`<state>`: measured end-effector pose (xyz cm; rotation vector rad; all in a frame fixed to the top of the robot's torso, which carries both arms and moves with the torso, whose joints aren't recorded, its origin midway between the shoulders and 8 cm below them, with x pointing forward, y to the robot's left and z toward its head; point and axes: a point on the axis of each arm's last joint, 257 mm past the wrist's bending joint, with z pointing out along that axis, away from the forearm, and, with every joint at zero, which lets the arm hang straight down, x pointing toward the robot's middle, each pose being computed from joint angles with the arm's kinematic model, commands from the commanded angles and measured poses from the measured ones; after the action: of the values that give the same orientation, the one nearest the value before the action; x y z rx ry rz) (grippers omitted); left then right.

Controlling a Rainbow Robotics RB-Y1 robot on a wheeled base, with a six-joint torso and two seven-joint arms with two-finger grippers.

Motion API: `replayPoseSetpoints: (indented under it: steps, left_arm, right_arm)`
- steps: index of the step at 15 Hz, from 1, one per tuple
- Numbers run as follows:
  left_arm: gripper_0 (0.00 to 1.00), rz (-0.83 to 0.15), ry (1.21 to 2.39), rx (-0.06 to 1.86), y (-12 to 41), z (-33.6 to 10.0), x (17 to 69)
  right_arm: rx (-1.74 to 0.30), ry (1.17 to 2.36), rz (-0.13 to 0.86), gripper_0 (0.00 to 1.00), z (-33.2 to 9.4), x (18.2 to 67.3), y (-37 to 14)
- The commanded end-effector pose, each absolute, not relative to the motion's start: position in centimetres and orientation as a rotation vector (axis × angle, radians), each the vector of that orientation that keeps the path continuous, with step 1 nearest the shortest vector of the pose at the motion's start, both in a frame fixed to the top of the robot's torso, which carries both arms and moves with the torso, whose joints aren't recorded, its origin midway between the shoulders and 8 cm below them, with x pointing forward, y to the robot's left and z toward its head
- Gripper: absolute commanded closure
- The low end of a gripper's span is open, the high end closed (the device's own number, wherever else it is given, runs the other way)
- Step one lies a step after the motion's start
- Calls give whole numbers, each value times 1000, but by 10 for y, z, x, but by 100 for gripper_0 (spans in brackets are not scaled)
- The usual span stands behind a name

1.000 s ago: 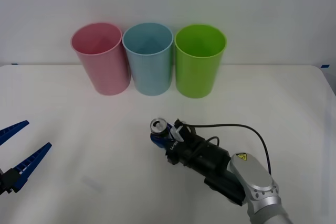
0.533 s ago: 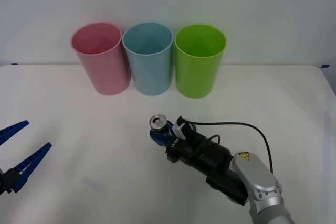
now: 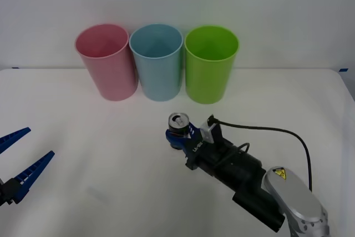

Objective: Grasp the object on the table and drop it into the matching bin: aluminum can to the light blue bin, PET bottle to the pink bin.

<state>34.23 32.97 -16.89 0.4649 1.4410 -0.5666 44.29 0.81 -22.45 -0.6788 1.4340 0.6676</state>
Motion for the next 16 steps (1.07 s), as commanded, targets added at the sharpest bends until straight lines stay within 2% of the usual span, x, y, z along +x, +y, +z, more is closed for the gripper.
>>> replayPoseSetpoints:
  steps: [1,4,8,16]
  left_arm:
    - [0,-567,1441,465,330,-169,342]
    - [0,-567,1441,465,330,-169,342]
    - [0,-567,1441,465,330,-169,342]
    - [0,-567,1441,465,330,-169,342]
  right_arm:
    - [-632,1419,703,100,-194,431,1]
    - [-609,1388,750,100,-164,421,-6]
    - [-584,1327,766,100,-120,420,-19]
    - [-518,1245,766,100,-54,453,-25]
